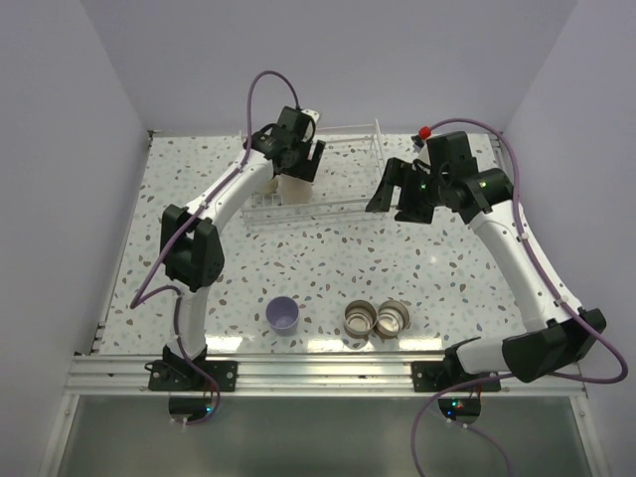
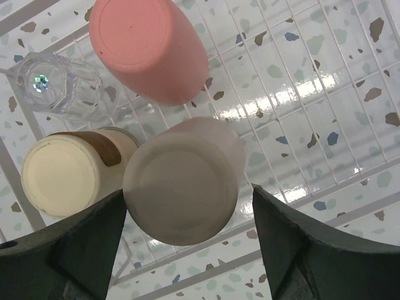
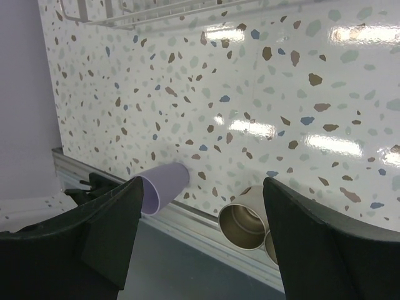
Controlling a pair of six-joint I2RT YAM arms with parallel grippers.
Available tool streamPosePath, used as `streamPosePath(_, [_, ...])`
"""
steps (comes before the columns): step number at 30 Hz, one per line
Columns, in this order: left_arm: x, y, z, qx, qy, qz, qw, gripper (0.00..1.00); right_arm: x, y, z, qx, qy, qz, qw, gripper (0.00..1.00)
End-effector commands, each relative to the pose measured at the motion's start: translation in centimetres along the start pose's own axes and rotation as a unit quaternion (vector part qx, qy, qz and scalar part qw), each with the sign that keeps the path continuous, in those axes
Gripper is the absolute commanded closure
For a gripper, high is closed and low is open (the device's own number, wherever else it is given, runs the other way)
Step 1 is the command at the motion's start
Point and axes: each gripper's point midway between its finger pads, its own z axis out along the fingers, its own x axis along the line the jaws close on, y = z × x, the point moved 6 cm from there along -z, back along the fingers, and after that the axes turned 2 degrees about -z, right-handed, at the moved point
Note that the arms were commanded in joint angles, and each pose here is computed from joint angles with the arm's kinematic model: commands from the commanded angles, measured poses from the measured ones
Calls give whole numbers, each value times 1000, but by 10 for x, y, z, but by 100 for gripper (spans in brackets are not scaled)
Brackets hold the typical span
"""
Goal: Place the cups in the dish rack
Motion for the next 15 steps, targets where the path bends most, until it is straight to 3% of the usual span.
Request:
streamPosePath(1, [-1,24,-22,-48,-18,-17,999,15,1,4,-1,-8,4,-15,1000,19])
streamPosePath(4, [0,28,-25,-53,-15,-18,998,10,0,3,0,-6,3,-16,1000,19])
streamPosePath(5, [0,29,-27,-55,-14,-18,998,2,0,3,0,-5,3,-17,1000,19])
streamPosePath(6, [1,30,-28,-56,-14,-19,998,0,0,2,0,-5,4,-18,1000,19])
streamPosePath(11, [4,50,-56,-94,-17,-30,995,0,5,3,1,-3,30,-37,999,19])
streamPosePath(15, [19,69,-95,-154,14,-52,987,0,38,-13,6,34,61,-113,991,17])
